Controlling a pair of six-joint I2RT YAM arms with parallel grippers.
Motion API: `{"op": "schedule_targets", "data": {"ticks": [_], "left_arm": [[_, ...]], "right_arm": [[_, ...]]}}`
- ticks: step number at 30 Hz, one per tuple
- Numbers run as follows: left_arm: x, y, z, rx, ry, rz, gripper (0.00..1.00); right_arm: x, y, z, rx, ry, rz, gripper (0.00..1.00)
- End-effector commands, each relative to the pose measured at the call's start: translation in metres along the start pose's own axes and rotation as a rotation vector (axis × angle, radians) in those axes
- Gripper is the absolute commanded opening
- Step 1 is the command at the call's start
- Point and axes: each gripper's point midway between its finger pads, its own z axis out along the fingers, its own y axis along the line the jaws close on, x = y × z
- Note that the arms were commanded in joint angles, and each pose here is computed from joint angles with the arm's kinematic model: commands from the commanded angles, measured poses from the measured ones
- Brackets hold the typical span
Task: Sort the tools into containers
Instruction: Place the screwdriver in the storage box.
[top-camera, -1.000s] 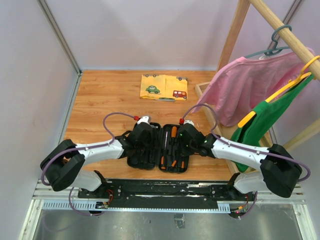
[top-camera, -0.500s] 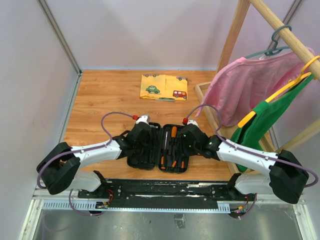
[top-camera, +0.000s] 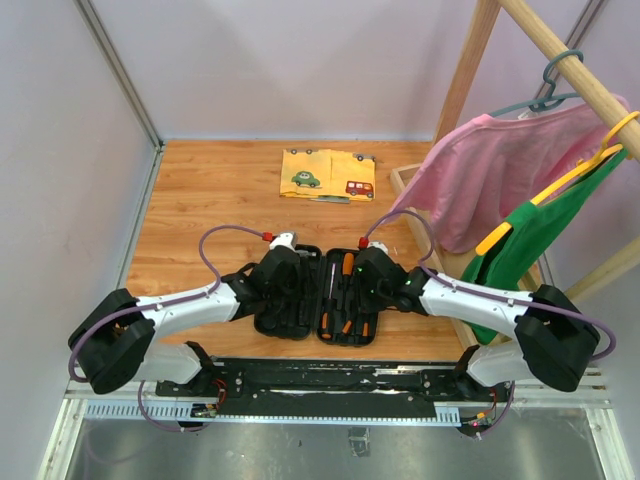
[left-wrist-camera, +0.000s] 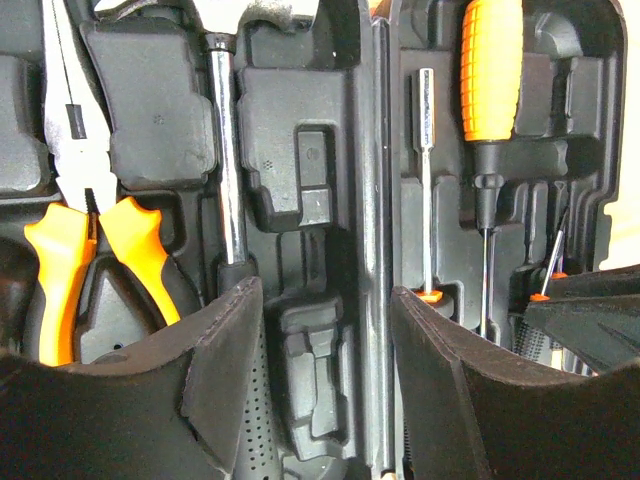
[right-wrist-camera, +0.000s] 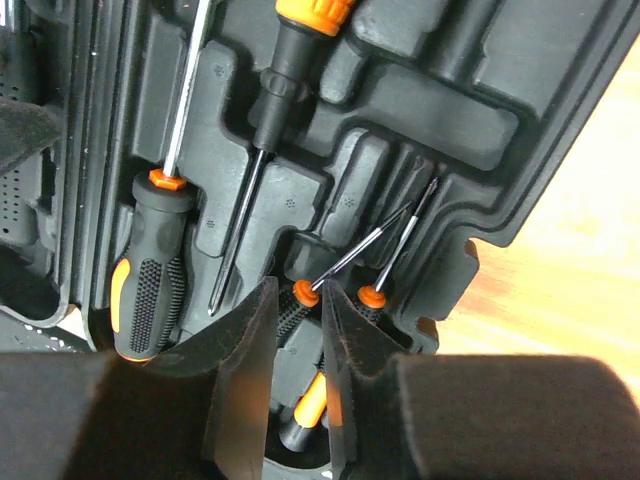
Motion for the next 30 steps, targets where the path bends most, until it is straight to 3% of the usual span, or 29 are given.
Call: {"op": "schedule_targets", "data": {"ticks": [1,13,19,30], "left_arm": [[-0.003,0.005,-0.002,-0.013,-0.019,0.005,0.59],[-0.004,0.005,-0.004,-0.011,-0.021,0.008,0.59],[-0.008,0.006,-0.010,-0.015,-0.037,0.018,0.59],[-0.016,0.010,-0.022,-0.031,-0.072,0.020,0.60]], "right_arm": [[0.007,0.000,0.002,0.009,0.031,-0.035,0.22],[-0.004,-0.004,0.001,0.037,-0.014,-0.075,0.12],[-0.010,0.001,0.002,0.018,-0.026,-0.103,0.12],[-0.020,0.002,-0.016,0.003,-0.088,-0.101,0.30]]}}
